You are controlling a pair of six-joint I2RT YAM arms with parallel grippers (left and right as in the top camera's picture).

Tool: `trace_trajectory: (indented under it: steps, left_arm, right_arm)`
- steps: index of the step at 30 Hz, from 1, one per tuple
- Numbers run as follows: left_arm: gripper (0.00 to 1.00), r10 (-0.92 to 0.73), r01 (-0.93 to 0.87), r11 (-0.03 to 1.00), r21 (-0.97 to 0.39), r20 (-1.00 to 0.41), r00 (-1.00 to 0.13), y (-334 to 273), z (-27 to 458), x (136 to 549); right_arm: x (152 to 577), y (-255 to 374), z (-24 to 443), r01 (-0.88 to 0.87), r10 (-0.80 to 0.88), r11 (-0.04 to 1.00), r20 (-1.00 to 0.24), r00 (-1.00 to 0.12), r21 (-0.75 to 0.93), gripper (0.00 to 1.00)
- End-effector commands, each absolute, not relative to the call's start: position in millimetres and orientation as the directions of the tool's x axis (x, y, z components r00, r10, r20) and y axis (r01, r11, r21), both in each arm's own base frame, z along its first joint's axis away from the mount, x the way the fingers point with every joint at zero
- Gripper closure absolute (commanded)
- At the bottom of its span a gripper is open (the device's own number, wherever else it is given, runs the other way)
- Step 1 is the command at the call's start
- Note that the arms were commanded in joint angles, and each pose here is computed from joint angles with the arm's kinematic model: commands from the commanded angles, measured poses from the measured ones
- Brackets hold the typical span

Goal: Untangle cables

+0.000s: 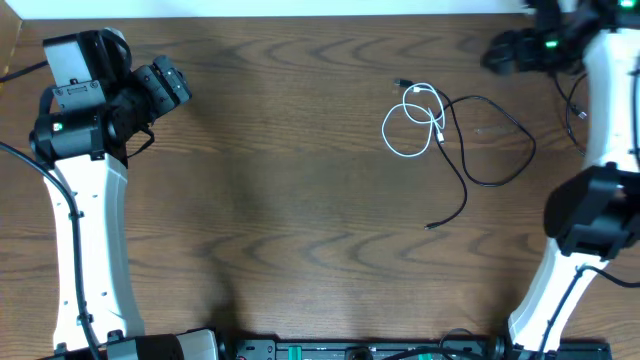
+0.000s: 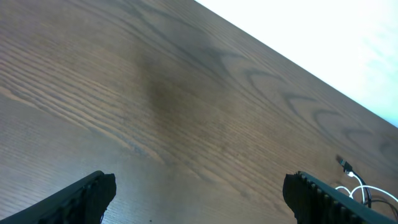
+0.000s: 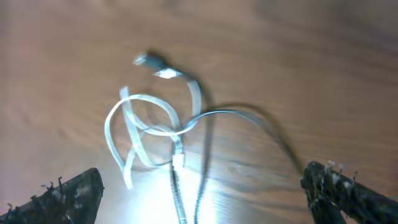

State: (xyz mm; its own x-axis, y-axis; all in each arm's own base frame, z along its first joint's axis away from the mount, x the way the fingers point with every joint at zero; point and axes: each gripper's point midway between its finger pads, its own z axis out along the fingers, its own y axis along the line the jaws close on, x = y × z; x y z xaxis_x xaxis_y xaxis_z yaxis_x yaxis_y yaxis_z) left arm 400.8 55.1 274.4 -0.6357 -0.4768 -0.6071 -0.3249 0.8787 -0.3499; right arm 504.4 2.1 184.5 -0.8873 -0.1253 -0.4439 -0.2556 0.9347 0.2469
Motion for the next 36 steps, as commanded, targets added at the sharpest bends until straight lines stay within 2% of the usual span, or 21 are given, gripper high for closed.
trace_trajectory:
  steps: [1, 10, 19, 21, 23, 25, 29, 31, 36]
  left_arm:
    - [0.08, -0.466, -0.330, 0.885, -0.329, -0.610, -0.641, 59, 271, 402]
    - [0.08, -0.466, -0.330, 0.885, -0.329, -0.610, -0.641, 59, 271, 402]
    - [0.08, -0.466, -0.330, 0.885, -0.329, -0.610, -0.641, 59, 271, 402]
    - [0.08, -0.466, -0.330, 0.885, -0.329, -0.610, -0.641, 59, 271, 402]
    - [0.08, -0.466, -0.330, 0.885, -0.329, -0.610, -0.641, 59, 271, 402]
    - [0.08, -0.466, -0.330, 0.885, -0.329, -0.610, -0.641, 59, 271, 402]
    - [0.08, -0.466, -0.330, 0.885, -0.329, -0.610, -0.641, 59, 271, 402]
    - [0.08, -0.466, -0.330, 0.885, -0.329, -0.610, -0.641, 59, 271, 402]
    - [0.08, -0.466, -0.330, 0.885, -0.329, -0.610, -0.641, 59, 271, 402]
  right_arm:
    - [496, 36, 153, -0.369, -0.246, 0.891, -0.401, -0.882, 0.263, 0.01]
    - [484, 84, 90, -0.441, -0.331, 0.852, -0.361, -0.872, 0.283, 0.02]
    - [484, 109, 51, -0.458, -0.331, 0.838, -0.390, -0.859, 0.296, 0.31]
    - [487, 114, 50, -0.446, -0.313, 0.843, -0.401, -0.861, 0.300, 0.41]
    - [490, 121, 52, -0.440, -0.299, 0.845, -0.413, -0.860, 0.303, 0.73]
    - [495, 129, 57, -0.441, -0.283, 0.839, -0.437, -0.854, 0.319, 0.99]
    - [505, 143, 97, -0.471, -0.273, 0.820, -0.499, -0.822, 0.327, 0.99]
    - [510, 148, 134, -0.495, -0.274, 0.814, -0.550, -0.789, 0.304, 0.99]
    - [516, 155, 269, -0.513, -0.184, 0.819, -0.728, -0.660, 0.258, 0.99]
